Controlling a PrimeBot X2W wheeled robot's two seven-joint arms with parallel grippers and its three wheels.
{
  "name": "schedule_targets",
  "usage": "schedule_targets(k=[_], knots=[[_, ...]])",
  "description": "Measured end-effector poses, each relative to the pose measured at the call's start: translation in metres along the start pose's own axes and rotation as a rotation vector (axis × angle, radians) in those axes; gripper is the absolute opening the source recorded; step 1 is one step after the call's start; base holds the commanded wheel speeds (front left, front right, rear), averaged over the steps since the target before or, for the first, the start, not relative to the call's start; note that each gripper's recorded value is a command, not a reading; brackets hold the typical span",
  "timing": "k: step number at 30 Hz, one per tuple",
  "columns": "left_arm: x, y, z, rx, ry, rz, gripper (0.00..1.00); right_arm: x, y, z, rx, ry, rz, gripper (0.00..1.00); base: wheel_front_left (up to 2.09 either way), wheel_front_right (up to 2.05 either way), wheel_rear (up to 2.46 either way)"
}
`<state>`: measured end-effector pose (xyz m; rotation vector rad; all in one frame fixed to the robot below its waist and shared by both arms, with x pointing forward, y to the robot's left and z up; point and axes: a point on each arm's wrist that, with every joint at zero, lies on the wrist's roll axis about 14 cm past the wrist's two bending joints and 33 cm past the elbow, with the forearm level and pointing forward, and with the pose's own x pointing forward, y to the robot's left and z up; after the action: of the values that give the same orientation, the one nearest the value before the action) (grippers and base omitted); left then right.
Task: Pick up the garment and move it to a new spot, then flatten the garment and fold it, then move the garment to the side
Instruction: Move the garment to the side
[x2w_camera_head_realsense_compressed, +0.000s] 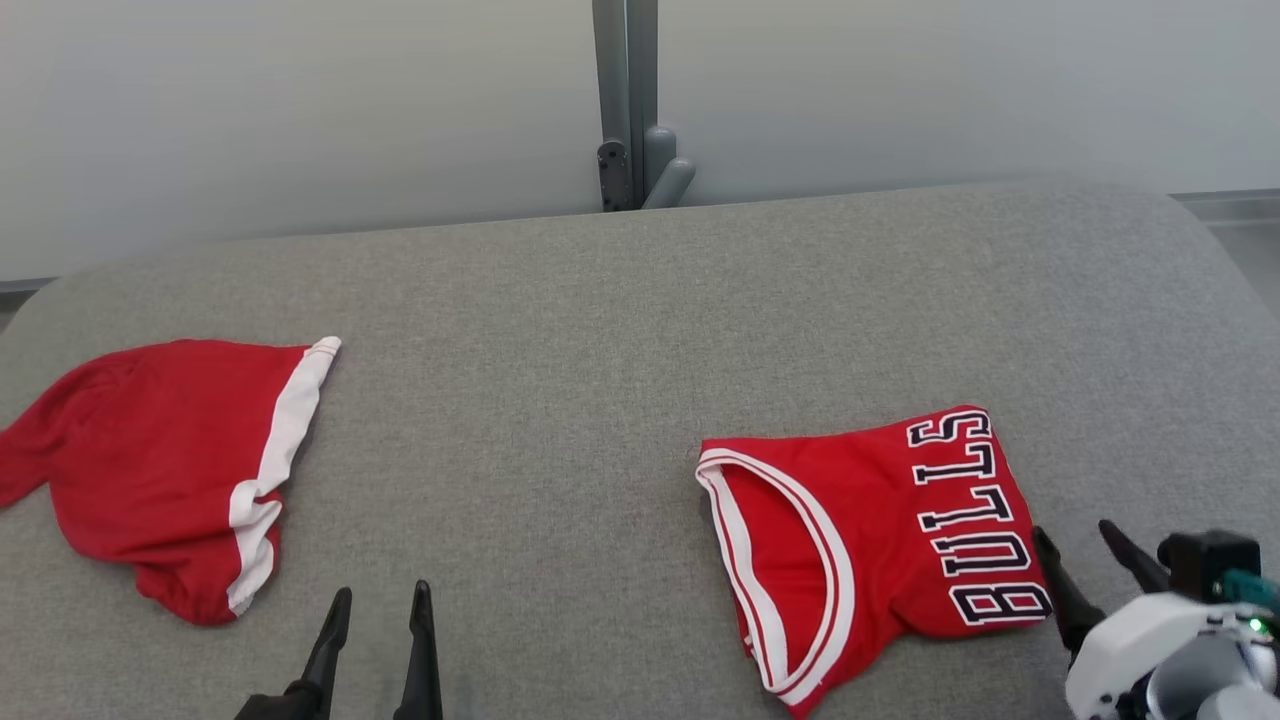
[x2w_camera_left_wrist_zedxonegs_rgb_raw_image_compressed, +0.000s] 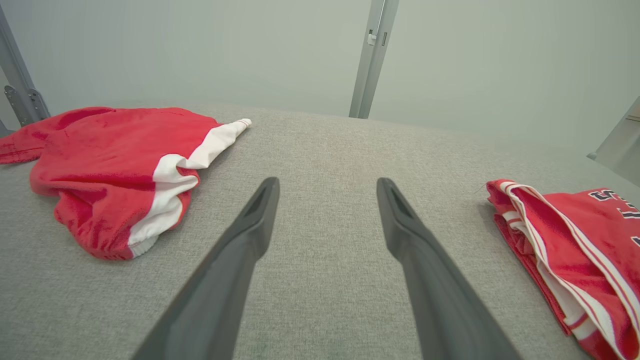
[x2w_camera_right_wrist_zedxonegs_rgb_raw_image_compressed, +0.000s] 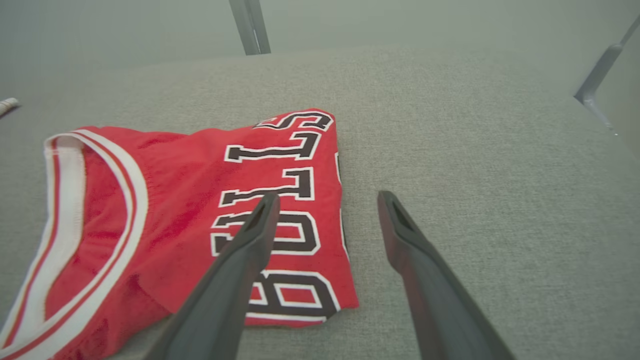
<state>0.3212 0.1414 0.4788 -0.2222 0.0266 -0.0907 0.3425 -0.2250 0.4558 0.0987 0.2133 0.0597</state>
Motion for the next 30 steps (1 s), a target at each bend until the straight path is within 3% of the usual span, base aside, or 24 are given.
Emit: schedule_targets(k=[3,10,16,17,18,19,24,30], knots=[[0.001,-0.005,-0.008,0.004,0.029,-0.018,1.0,0.016,-0.011,-0.004,-0.079,0.131,0.012,1.0,0.0,0.0,0.0],[0.01,-0.006,-0.015,0.011,0.051,-0.028,1.0,0.041,-0.005,-0.028,-0.061,0.317,0.04,1.0,0.0,0.0,0.0],[0.015,0.0,-0.019,0.011,0.064,-0.012,1.0,0.06,-0.001,-0.042,-0.041,0.374,0.048,1.0,0.0,0.0,0.0],[0.015,0.0,-0.02,0.011,0.07,-0.009,1.0,0.063,0.003,-0.045,-0.028,0.383,0.054,0.77,0.0,0.0,0.0],[0.015,0.001,-0.022,0.01,0.075,-0.008,1.0,0.065,0.008,-0.048,-0.006,0.391,0.066,0.1,0.0,0.0,0.0],[0.016,0.001,-0.023,0.009,0.08,-0.007,1.0,0.068,0.014,-0.05,0.022,0.397,0.078,0.0,0.0,0.0,0.0],[0.028,0.001,-0.024,0.009,0.08,-0.007,1.0,0.092,0.013,-0.026,0.04,0.349,0.104,0.0,0.0,0.0,0.0],[0.051,-0.005,-0.03,0.023,0.091,-0.044,1.0,0.122,-0.042,0.026,-0.022,0.251,0.01,0.0,0.0,0.0,0.0]])
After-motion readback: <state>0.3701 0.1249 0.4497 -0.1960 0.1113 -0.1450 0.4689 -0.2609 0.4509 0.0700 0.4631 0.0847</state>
